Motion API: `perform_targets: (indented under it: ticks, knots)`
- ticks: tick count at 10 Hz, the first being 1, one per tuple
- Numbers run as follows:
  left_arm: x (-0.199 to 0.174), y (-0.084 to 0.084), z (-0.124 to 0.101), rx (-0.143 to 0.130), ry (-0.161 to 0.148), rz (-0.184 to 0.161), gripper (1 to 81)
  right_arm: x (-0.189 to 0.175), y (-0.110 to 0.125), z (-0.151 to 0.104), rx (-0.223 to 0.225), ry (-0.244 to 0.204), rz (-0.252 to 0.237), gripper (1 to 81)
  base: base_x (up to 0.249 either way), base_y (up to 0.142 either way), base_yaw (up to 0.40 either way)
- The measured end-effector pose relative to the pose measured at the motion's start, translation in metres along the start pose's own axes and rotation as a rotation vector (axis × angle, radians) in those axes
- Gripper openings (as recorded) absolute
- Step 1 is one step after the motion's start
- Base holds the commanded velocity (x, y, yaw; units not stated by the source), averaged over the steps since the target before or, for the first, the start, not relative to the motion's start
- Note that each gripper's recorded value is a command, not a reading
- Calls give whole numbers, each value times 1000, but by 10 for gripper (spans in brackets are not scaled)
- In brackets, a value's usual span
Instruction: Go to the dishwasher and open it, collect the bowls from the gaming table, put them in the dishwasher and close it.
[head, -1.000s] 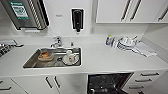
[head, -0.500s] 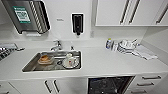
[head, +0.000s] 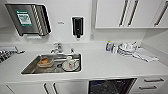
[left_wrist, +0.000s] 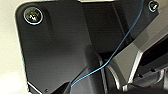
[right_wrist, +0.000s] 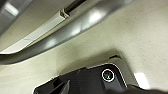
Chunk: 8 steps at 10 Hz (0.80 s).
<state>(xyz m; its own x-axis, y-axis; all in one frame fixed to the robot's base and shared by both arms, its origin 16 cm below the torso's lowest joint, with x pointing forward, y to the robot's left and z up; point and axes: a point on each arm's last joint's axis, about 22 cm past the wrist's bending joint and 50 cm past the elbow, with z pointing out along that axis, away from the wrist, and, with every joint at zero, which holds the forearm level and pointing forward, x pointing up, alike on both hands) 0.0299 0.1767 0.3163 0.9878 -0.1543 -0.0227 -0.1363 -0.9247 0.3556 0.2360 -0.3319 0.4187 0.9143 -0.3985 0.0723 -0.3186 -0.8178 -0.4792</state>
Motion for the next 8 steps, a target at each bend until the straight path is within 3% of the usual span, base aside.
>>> perform_targets:
  ticks: [3, 5, 8]
  knots:
    - [-11, 2, 2, -2, -43, -2, 811, 65, -21, -9, 22, 49, 71, 811, 0, 0, 0]
    - [-17, -3, 0, 6, -63, -3, 811, 81, -26, -9, 7, 37, 90, 811, 0, 0, 0]
    - [-21, -7, -1, 12, -81, -4, 811, 104, -57, 8, 47, 64, 116, 811, 0, 0, 0]
